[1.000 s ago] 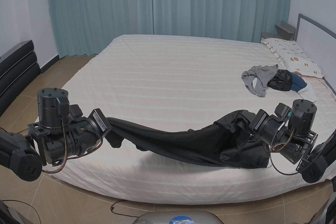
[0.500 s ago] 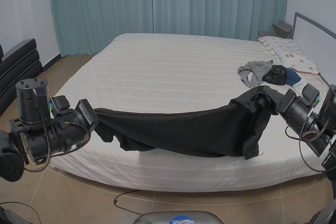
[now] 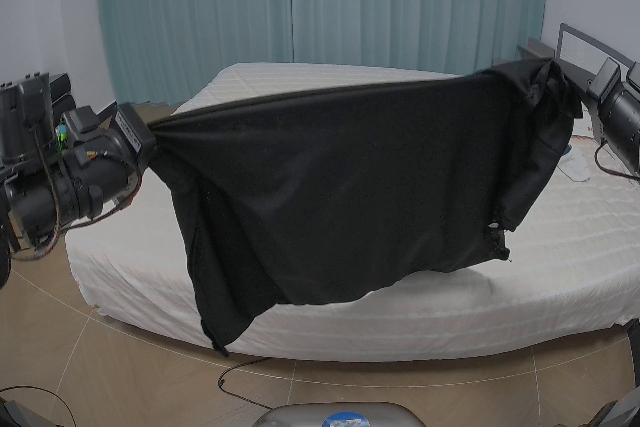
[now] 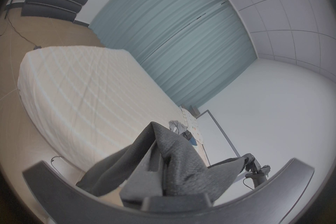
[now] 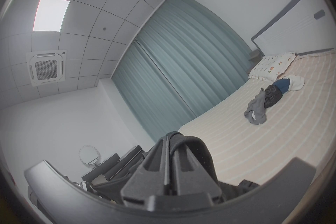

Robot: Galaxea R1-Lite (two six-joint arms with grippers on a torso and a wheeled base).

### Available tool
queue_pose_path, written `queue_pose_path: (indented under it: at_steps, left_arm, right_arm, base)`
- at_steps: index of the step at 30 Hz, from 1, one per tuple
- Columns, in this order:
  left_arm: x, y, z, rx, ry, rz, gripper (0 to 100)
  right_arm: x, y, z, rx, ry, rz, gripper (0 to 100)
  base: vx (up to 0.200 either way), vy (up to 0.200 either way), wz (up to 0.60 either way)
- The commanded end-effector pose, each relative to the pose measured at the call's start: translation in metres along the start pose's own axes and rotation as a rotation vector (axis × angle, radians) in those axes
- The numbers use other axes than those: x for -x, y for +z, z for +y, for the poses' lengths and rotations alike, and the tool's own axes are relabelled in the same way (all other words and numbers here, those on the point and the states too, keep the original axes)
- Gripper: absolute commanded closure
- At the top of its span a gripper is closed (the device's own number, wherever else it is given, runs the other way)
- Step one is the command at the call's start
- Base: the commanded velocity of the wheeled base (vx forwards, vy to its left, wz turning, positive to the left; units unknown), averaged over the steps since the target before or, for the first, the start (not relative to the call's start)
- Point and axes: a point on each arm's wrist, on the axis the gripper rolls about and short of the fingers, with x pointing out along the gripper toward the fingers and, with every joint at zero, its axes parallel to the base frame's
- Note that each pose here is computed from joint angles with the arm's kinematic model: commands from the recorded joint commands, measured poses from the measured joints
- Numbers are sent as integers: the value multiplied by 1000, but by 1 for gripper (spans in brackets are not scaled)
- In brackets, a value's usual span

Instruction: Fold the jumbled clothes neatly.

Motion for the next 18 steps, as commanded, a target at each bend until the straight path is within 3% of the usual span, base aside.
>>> queue_pose_path:
  at_steps: [1, 9, 18]
  left_arm:
    - [-43, 17, 7, 3, 60, -18, 100]
    - [-103, 25, 21, 12, 95, -20, 100]
    - [-154, 15, 60, -32, 184, 21, 100]
  right_arm:
    - [-38, 2, -21, 22, -81, 11, 100]
    - [-99, -24, -63, 13, -180, 68, 100]
    - [-139, -49, -97, 13, -228, 111, 100]
  base:
    - [0, 0, 0]
    - [175, 0, 0]
    - [200, 0, 0]
